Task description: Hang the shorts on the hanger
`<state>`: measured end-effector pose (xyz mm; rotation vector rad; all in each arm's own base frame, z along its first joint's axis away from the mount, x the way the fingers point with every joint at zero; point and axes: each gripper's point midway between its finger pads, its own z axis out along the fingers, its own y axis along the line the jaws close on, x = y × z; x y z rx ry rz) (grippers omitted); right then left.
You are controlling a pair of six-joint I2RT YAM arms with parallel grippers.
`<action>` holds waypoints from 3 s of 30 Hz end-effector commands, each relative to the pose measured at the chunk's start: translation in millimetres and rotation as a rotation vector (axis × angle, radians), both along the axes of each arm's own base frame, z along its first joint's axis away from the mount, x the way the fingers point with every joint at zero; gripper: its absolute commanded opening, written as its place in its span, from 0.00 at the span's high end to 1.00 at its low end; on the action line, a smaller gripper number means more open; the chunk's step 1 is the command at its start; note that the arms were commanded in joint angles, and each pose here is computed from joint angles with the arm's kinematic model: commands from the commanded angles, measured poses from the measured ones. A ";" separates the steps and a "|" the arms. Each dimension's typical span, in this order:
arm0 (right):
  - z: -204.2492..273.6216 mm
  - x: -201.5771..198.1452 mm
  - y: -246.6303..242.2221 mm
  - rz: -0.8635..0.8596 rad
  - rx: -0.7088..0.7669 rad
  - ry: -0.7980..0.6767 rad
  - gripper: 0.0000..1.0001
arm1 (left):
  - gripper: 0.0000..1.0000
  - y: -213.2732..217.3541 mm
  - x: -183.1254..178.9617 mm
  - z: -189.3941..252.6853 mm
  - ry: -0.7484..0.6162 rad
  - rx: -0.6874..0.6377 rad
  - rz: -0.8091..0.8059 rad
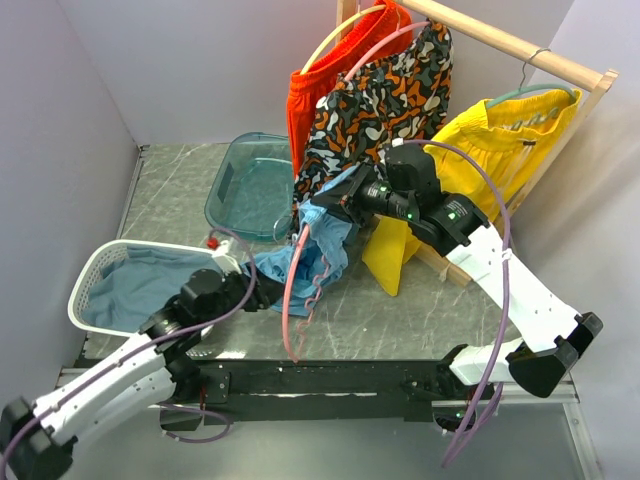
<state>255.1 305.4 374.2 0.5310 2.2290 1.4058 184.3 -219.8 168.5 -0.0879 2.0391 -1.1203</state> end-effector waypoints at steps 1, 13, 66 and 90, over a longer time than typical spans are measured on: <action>70.6 -2.1 5.5 0.011 0.151 -0.156 1.00 | 0.45 -4.9 21.9 8.4 -0.036 -0.031 0.149; 83.0 -10.1 7.6 0.009 0.176 -0.180 1.00 | 0.48 -15.3 46.0 1.4 -0.045 -0.122 0.303; 214.2 20.3 -89.1 -0.498 0.297 -0.748 1.00 | 0.99 25.3 -79.6 21.4 0.236 0.087 -0.031; 112.0 -6.0 -89.9 -0.443 0.404 -0.361 1.00 | 0.99 -13.8 8.8 214.0 -0.270 0.291 0.007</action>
